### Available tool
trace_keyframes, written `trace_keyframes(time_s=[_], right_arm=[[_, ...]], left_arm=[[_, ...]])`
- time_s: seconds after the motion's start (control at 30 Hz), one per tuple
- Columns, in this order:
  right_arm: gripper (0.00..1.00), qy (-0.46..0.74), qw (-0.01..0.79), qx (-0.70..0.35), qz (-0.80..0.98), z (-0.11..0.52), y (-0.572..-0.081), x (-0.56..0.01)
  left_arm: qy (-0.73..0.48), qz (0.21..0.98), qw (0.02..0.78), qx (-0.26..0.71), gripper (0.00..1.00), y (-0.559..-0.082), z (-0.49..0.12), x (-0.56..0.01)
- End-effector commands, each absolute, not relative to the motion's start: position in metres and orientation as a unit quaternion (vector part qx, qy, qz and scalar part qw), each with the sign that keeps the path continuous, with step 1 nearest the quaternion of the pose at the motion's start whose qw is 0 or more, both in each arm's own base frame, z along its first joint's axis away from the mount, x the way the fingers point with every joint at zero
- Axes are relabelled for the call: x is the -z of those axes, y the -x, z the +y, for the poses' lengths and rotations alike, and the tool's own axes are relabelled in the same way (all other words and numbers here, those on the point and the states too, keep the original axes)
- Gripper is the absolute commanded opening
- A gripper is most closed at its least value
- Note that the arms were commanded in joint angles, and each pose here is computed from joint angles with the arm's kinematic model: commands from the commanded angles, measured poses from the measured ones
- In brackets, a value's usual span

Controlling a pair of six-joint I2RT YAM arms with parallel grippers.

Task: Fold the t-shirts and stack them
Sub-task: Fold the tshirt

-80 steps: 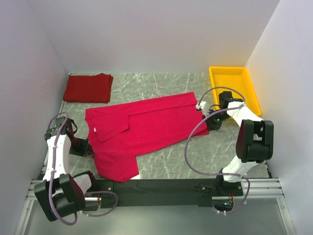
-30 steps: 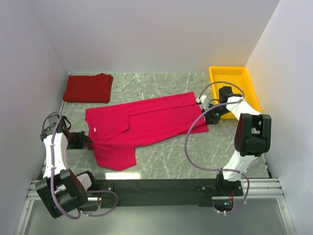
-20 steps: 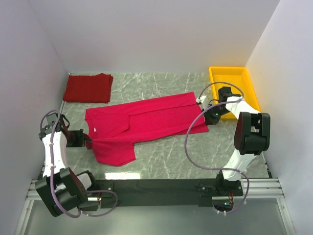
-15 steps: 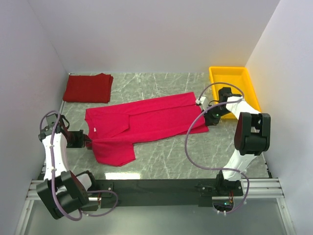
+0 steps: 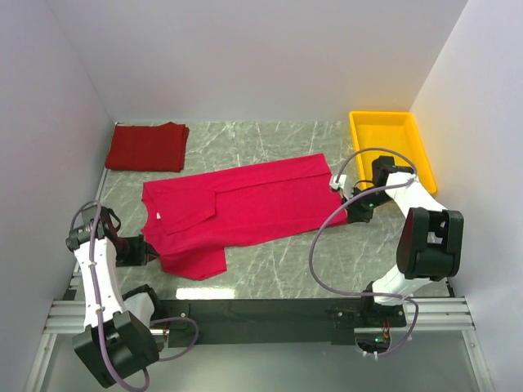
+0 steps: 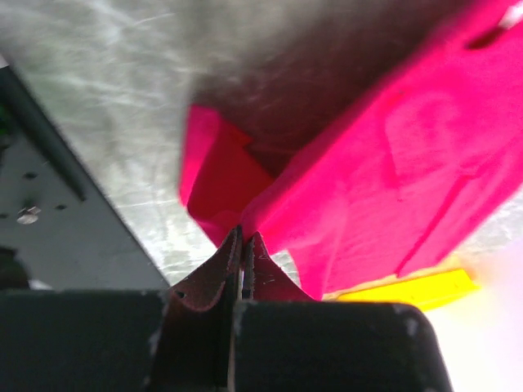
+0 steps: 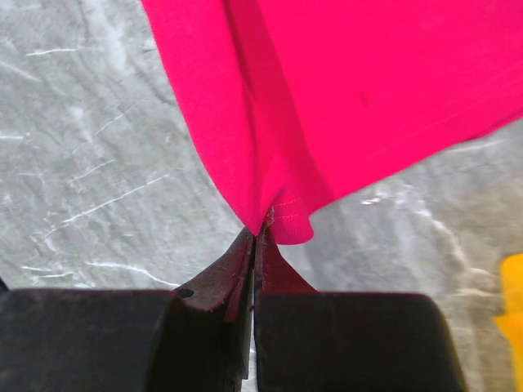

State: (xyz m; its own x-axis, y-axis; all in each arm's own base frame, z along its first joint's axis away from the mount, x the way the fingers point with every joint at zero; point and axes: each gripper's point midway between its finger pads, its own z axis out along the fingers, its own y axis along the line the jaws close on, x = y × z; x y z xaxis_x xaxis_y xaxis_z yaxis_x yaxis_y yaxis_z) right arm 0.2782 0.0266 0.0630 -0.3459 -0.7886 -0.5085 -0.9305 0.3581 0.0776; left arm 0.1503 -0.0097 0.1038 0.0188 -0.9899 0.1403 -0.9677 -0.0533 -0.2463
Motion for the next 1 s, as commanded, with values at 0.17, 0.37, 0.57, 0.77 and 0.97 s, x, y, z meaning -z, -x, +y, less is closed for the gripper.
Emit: trace_keyframes(time_s=[0.17,0.37,0.57,0.77,0.97], right_arm=[[0.0,0.534,0.196,-0.188,0.801,0.03,-0.274,-0.056],[0.0,0.528,0.21,-0.191,0.801,0.034,-0.286,-0.063],[0.0,0.518,0.23,-0.195,0.801,0.038,-0.305,-0.076],[0.0,0.506,0.236,-0.203,0.804,0.04,-0.322,-0.08],[0.0,0.487,0.224,-0.205,0.819,0.039,-0.34,-0.07]], left_arm=[[0.729,0.679,0.015,0.086,0.01,-0.137,-0.001,-0.094],[0.725,0.683,0.027,0.082,0.01,-0.16,0.014,-0.088],[0.731,0.677,0.027,0.085,0.01,-0.177,0.023,-0.087],[0.739,0.665,0.033,0.1,0.01,-0.189,0.024,-0.085],[0.743,0.659,0.033,0.111,0.01,-0.202,0.027,-0.08]])
